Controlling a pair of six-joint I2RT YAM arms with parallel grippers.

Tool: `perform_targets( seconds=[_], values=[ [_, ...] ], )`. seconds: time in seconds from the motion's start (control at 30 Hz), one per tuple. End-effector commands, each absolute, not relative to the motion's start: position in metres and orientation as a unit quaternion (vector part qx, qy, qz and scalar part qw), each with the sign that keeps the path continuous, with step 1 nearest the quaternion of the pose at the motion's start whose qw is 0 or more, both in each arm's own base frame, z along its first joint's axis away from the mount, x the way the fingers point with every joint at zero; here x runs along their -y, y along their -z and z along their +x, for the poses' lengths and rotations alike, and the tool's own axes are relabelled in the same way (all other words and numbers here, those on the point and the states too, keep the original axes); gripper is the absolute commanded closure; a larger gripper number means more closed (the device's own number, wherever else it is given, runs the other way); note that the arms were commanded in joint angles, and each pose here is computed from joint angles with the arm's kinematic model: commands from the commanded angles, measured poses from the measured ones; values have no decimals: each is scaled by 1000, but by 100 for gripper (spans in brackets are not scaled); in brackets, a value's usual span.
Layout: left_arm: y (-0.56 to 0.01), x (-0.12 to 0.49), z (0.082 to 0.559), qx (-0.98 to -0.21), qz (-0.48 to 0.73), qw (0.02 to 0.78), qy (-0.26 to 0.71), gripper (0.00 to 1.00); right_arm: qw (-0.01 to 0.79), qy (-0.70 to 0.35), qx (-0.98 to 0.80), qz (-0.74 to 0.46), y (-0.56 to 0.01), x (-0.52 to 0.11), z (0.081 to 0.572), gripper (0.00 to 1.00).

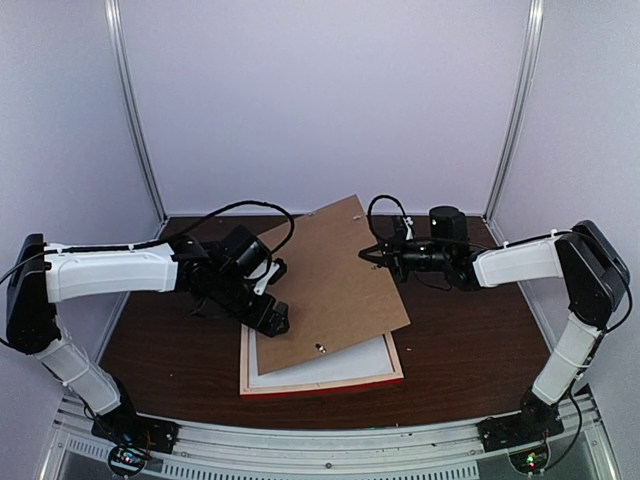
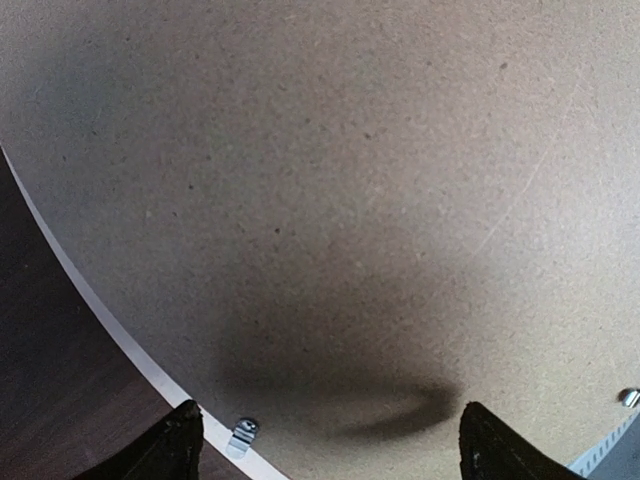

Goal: Put the photo into the frame
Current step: Pass from the right arm to the left

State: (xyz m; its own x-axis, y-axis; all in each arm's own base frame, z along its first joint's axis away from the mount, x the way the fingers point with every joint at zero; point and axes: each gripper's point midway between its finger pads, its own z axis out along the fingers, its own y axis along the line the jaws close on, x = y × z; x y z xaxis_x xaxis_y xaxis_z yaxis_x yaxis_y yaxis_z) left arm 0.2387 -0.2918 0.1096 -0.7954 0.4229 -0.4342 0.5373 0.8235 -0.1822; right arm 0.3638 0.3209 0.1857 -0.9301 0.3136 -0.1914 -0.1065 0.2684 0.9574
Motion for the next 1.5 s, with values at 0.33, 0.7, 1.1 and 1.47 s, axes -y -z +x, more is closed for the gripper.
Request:
perform_targets(
  seconds=[0.33, 0.7, 1.1, 1.47],
  values=[
    [-97, 295, 230, -939, 250, 171, 166, 11, 202, -632, -747, 45, -214, -321, 367, 100],
    [-91, 304, 219, -938, 237, 150, 204, 12, 205, -635, -743, 47, -215, -320, 369, 100],
    [-99, 315, 214, -929, 228, 148, 250, 12, 207, -634, -743, 49, -214, -317, 369, 100],
    [-134, 319, 217, -915, 221, 186, 281, 12, 209, -650, -728, 50, -213, -315, 372, 100]
  ],
)
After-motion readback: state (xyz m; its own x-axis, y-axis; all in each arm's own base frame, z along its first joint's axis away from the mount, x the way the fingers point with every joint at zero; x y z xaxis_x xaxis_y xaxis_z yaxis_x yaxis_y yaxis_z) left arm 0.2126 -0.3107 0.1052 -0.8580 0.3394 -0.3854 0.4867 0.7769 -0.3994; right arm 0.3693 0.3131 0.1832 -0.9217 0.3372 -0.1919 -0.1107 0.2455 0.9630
